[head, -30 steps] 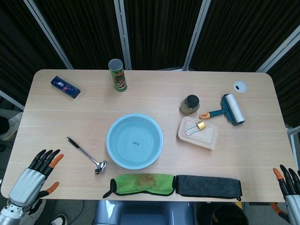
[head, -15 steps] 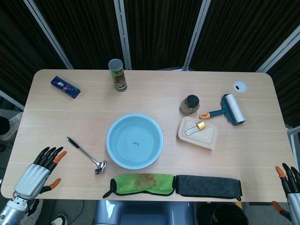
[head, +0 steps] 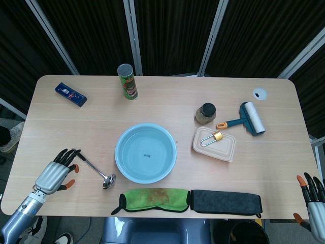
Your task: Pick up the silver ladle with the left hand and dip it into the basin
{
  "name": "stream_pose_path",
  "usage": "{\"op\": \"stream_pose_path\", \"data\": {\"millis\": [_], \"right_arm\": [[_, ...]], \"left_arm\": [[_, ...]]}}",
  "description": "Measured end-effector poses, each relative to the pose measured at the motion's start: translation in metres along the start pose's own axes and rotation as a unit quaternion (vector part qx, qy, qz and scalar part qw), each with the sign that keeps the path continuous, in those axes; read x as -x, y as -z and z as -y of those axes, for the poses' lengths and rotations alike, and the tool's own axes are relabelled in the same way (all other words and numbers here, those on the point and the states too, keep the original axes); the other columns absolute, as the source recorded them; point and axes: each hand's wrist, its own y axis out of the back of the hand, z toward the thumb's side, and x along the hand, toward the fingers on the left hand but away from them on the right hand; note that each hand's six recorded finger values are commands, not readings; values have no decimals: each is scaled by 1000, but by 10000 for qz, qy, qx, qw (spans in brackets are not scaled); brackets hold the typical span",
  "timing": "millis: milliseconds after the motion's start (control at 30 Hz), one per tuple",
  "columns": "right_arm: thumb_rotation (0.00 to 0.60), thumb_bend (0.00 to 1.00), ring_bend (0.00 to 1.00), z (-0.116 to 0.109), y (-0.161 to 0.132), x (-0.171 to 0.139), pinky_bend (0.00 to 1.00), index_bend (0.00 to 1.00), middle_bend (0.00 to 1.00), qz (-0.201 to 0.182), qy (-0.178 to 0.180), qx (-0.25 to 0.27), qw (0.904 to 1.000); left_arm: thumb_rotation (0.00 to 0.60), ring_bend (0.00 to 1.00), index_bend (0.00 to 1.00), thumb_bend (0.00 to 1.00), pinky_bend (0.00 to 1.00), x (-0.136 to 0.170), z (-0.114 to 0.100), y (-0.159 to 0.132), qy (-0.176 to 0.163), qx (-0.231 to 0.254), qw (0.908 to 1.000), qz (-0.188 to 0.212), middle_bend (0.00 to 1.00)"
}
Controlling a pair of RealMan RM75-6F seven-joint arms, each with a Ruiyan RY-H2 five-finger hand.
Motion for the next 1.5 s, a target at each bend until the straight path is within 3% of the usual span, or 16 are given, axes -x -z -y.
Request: {"op": "stream_pose_path", "data": {"millis": [667, 900, 1500], "right_arm": [[600, 0, 0, -2, 13, 1, 0, 0, 0, 295, 42, -52, 9995], [600, 0, 0, -2, 18, 5, 0, 0, 0, 399, 22, -67, 9992], [600, 0, 0, -5, 22, 6, 0, 0, 0, 485, 64, -53, 9988]], "left_arm": [[600, 0, 455, 326, 0, -45, 25, 0, 64, -429, 9990, -45, 0], [600, 0, 454, 326, 0, -69, 34, -13, 63, -474, 9988, 74, 0], [600, 0, 454, 326, 0, -81, 43, -16, 204, -541, 9983, 22, 0]]}}
